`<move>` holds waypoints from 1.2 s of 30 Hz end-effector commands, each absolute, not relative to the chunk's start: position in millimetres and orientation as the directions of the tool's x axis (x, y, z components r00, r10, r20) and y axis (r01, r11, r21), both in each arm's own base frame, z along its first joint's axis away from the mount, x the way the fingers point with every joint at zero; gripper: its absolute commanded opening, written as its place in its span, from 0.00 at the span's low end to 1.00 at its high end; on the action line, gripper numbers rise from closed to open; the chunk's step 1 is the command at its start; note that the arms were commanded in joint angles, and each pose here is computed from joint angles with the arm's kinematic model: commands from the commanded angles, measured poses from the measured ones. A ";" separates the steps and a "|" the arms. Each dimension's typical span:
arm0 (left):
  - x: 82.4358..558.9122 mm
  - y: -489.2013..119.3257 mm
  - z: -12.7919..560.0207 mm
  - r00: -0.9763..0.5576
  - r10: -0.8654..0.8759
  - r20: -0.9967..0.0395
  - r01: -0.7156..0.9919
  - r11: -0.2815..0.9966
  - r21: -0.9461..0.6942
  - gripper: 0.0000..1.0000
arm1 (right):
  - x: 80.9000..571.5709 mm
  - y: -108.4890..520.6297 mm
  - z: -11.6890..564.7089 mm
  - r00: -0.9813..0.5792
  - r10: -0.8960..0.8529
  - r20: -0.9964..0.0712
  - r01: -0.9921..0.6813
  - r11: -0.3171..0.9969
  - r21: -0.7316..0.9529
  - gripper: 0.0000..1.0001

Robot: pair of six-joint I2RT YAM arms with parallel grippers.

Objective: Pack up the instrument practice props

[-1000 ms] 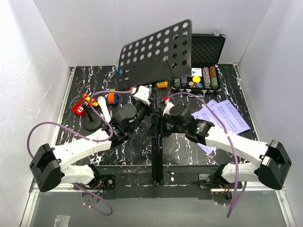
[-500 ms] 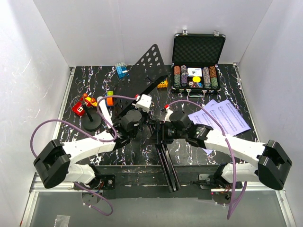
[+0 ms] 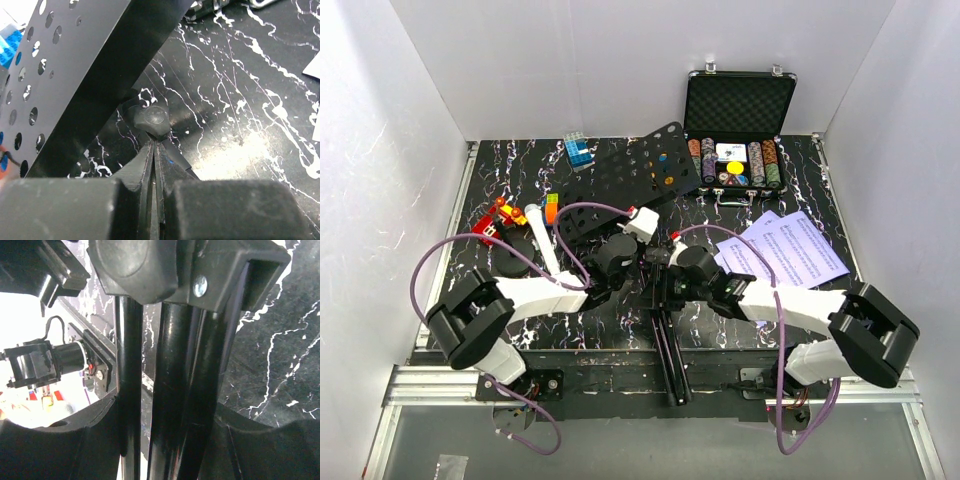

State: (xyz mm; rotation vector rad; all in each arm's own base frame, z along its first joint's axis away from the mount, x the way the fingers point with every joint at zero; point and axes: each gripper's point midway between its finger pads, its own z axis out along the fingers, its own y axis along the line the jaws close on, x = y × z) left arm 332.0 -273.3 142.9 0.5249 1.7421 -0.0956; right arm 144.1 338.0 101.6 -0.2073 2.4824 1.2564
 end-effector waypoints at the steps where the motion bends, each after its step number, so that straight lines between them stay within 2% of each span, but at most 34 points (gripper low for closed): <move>1: 348.2 -288.9 169.6 -0.066 0.215 -0.974 0.386 0.906 0.174 0.00 | 154.1 375.9 182.0 -0.811 0.071 -0.581 -0.533 0.321 0.783 0.01; 14: 363.5 -295.6 116.0 -0.119 0.309 -0.944 0.378 0.893 0.244 0.00 | 184.4 372.0 142.0 -0.848 0.077 -0.525 -0.458 0.392 0.798 0.01; 19: 361.4 -289.5 117.6 -0.124 0.302 -0.945 0.361 0.901 0.241 0.02 | 187.2 372.3 133.8 -0.849 0.064 -0.525 -0.457 0.409 0.790 0.01; 21: 358.9 -287.3 121.6 -0.125 0.302 -0.945 0.364 0.900 0.240 0.16 | 190.6 371.2 130.4 -0.856 0.072 -0.511 -0.442 0.410 0.798 0.01; 23: 354.9 -286.2 130.0 -0.121 0.296 -0.947 0.380 0.895 0.232 0.39 | 194.2 371.1 127.1 -0.865 0.081 -0.496 -0.424 0.411 0.807 0.01; 26: 347.5 -287.2 141.5 -0.130 0.290 -0.948 0.412 0.886 0.214 0.61 | 203.5 370.2 124.6 -0.869 0.097 -0.485 -0.407 0.417 0.813 0.01; 31: 331.8 -283.5 162.1 -0.141 0.255 -0.957 0.451 0.877 0.167 0.79 | 214.4 370.6 125.0 -0.864 0.113 -0.490 -0.404 0.426 0.810 0.01; 34: 318.2 -281.9 175.9 -0.151 0.216 -0.965 0.485 0.866 0.118 0.85 | 220.5 369.1 123.8 -0.863 0.123 -0.489 -0.397 0.434 0.809 0.01; 36: 307.1 -285.1 186.6 -0.154 0.200 -0.968 0.531 0.843 0.090 0.93 | 225.2 367.9 121.0 -0.863 0.127 -0.488 -0.389 0.448 0.805 0.01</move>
